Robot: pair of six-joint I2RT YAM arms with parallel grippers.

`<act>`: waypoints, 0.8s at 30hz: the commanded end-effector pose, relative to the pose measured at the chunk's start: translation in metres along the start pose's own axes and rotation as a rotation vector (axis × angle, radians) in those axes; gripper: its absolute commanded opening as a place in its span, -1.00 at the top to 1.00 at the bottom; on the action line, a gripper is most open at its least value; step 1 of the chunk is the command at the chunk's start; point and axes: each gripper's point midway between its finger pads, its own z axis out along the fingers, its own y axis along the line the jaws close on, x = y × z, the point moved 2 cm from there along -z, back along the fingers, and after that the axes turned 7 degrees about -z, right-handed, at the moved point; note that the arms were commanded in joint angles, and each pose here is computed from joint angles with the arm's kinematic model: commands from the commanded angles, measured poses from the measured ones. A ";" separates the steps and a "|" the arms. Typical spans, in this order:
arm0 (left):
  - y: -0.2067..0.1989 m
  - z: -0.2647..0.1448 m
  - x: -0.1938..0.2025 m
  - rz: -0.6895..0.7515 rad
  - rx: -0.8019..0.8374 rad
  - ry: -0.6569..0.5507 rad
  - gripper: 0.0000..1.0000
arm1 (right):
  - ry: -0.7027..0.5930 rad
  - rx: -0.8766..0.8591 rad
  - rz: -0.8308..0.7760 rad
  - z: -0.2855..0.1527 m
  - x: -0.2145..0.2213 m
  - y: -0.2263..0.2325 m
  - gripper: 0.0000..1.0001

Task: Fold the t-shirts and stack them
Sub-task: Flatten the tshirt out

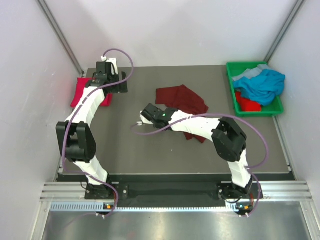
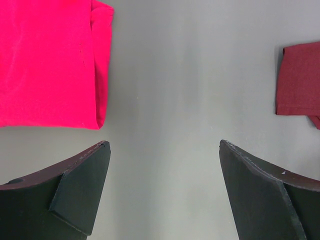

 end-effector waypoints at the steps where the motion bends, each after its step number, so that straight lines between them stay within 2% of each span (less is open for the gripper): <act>1: -0.004 -0.022 -0.019 -0.004 0.022 -0.061 -0.89 | -0.071 0.178 0.122 -0.042 0.004 -0.072 1.00; 7: -0.009 -0.015 -0.009 0.004 0.059 -0.030 -0.89 | -0.086 0.257 0.208 -0.065 0.032 -0.119 1.00; 14: -0.011 -0.008 -0.008 0.025 0.070 -0.022 -0.88 | -0.076 0.431 0.351 -0.105 0.089 -0.203 1.00; 17: -0.014 -0.004 -0.009 0.029 0.082 -0.015 -0.87 | -0.088 0.418 0.387 -0.105 0.104 -0.212 1.00; 18: -0.014 -0.003 -0.010 0.030 0.084 -0.018 -0.87 | -0.119 0.374 0.385 -0.102 0.101 -0.206 0.88; 19: -0.015 -0.002 -0.011 0.031 0.083 -0.018 -0.87 | -0.134 0.295 0.384 -0.097 0.099 -0.189 0.65; 20: -0.015 -0.001 -0.011 0.028 0.083 -0.016 -0.87 | -0.205 0.202 0.370 -0.090 0.087 -0.169 0.13; 21: -0.015 -0.001 -0.012 0.028 0.082 -0.019 -0.87 | -0.220 0.150 0.372 -0.084 0.084 -0.154 -0.01; 24: -0.014 -0.001 -0.014 0.028 0.076 -0.025 -0.87 | -0.215 -0.003 0.302 -0.060 0.070 -0.097 -0.15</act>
